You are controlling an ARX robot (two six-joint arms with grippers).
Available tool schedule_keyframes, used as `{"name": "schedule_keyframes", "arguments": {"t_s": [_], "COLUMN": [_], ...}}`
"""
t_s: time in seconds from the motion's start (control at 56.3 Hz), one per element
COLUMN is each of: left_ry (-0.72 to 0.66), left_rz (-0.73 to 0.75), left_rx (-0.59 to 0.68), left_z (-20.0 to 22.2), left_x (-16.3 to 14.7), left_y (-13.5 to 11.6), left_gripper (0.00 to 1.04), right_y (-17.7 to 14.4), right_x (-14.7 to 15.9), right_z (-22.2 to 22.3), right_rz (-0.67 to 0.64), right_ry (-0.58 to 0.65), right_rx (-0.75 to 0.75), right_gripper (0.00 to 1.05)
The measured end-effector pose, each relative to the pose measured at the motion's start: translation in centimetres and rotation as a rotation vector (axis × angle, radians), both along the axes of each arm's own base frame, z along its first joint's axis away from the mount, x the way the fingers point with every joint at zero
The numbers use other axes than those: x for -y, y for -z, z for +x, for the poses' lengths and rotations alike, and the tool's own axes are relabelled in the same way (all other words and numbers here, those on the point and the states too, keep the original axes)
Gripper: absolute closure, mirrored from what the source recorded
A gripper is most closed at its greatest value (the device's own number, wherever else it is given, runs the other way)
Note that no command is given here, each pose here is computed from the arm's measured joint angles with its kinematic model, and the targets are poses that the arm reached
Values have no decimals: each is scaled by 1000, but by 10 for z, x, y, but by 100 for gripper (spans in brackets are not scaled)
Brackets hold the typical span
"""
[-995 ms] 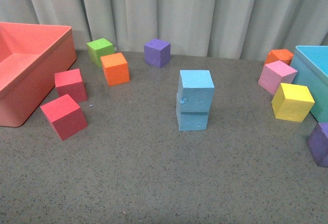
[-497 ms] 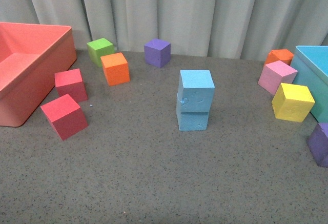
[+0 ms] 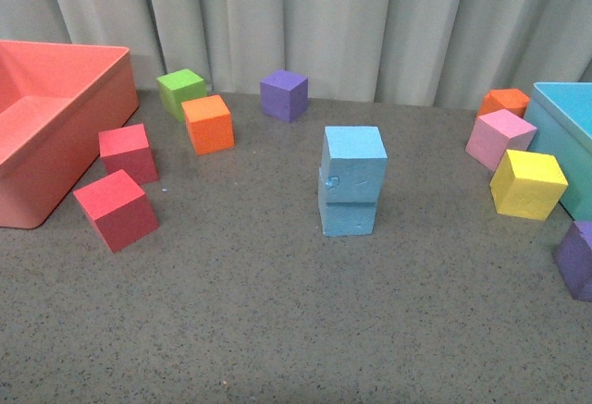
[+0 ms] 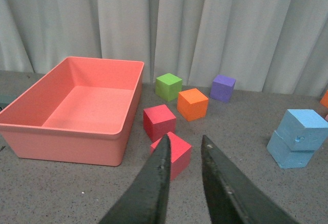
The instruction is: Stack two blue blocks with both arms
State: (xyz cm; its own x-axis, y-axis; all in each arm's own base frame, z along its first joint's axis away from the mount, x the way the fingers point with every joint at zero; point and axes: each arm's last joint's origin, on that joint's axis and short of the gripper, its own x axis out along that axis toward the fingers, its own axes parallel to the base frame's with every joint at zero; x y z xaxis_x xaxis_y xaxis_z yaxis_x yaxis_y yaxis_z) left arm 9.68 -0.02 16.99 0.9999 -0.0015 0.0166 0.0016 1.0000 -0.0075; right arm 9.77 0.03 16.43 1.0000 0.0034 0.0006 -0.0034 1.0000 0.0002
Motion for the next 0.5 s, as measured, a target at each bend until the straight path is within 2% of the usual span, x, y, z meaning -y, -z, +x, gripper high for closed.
{"name": "schedule_keyframes", "arguments": {"t_s": [0.426, 0.497], "left_ry": [0, 0], "left_rz": [0, 2], "left_rx": [0, 0], "left_z": [0, 0], "left_x": [0, 0], "left_y": [0, 0], "left_gripper": [7, 7], "right_y": [0, 0], "right_x": [0, 0], "right_z": [0, 0], "right_rz": [0, 0], "right_ry": [0, 0], "right_rx": [0, 0], "right_gripper": [10, 10]}}
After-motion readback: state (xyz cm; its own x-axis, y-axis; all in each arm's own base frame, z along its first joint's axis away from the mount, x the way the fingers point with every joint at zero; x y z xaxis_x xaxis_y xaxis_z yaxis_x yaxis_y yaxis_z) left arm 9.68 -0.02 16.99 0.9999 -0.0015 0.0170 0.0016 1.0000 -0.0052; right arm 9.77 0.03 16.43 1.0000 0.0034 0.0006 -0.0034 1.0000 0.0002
